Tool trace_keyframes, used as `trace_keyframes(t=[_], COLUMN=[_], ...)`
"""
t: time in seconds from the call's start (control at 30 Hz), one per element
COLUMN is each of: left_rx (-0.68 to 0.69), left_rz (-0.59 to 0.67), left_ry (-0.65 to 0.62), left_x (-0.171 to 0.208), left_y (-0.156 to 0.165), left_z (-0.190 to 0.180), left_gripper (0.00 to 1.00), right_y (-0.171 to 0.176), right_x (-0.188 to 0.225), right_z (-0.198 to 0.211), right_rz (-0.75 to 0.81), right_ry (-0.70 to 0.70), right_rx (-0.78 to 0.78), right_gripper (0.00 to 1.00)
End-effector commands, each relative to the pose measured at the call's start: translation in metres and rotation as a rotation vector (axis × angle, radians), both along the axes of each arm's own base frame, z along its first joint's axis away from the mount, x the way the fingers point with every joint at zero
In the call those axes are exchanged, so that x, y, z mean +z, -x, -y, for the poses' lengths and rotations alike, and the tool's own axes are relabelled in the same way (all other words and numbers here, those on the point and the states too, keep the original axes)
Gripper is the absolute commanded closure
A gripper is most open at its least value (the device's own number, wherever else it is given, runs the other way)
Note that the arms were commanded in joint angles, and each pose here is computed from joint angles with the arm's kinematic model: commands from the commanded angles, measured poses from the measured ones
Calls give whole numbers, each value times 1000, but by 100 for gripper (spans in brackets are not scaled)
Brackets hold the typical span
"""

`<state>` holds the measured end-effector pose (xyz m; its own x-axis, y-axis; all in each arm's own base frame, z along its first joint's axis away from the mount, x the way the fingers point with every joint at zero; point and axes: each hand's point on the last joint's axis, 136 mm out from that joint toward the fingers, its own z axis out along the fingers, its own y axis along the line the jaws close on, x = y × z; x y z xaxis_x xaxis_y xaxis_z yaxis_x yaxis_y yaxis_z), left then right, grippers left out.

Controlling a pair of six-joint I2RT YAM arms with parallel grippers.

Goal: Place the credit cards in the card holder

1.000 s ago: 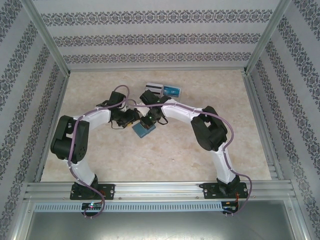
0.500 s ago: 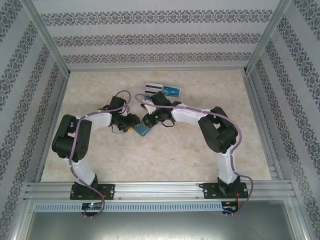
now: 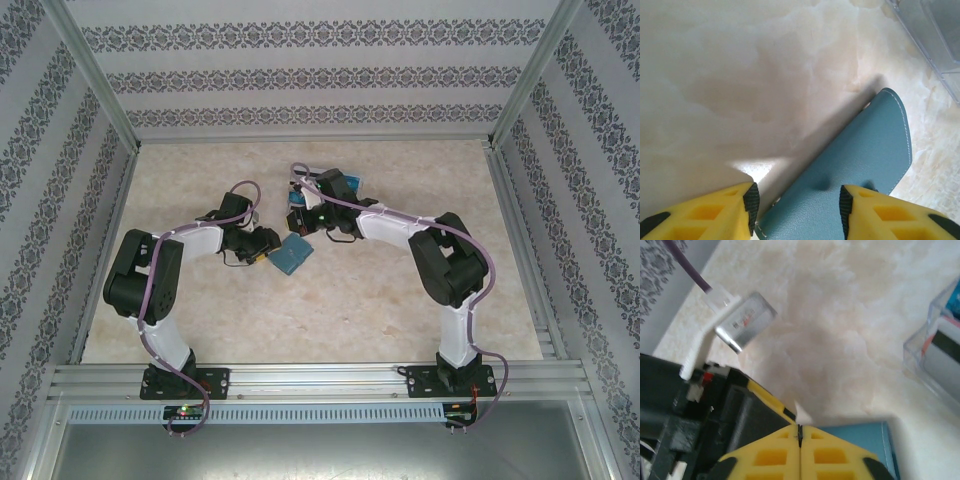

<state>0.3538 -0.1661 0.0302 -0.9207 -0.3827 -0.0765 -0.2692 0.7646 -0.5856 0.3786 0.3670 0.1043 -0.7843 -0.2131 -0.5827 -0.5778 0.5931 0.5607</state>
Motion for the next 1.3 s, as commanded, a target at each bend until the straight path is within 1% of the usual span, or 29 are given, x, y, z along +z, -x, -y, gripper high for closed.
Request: trace_keyframes(t=[0.0,0.07,0.17,0.33,0.43,0.63,0.8,0.93,1.07,1.27], left_rx=[6,47,104,126,142,136,131,131,131,134], left_rz=[-100,-73,-47,-17,2,9,13,17,15,14], left_ry=[-39,-37,-6,11,50,42,49,51,49,48], left_x=[0,11,24,42,48,48,46,46,43,42], left_y=[29,24,17,11,8,11,11,10,10,10], left_z=[-10,-24,-43,-58,-59,-62,-62,-62,-63,-64], left_gripper=[45,43,42,42,42,41,42,42,42,42], right_y=[21,33,49,64,65,55,46,42,46,53], right_x=[6,-6,-16,-34,-42,-54,-59,-57,-58,-74], right_z=[19,30,35,35,26,23,23,19,10,10], right_rz=[-9,-60,-126,-154,-146,-124,-102,-91,-103,-138], right_ry=[156,272,400,637,721,834,874,871,850,879], right_rx=[57,93,141,220,250,252,241,241,264,289], right_gripper=[68,60,55,50,49,49,49,49,49,50])
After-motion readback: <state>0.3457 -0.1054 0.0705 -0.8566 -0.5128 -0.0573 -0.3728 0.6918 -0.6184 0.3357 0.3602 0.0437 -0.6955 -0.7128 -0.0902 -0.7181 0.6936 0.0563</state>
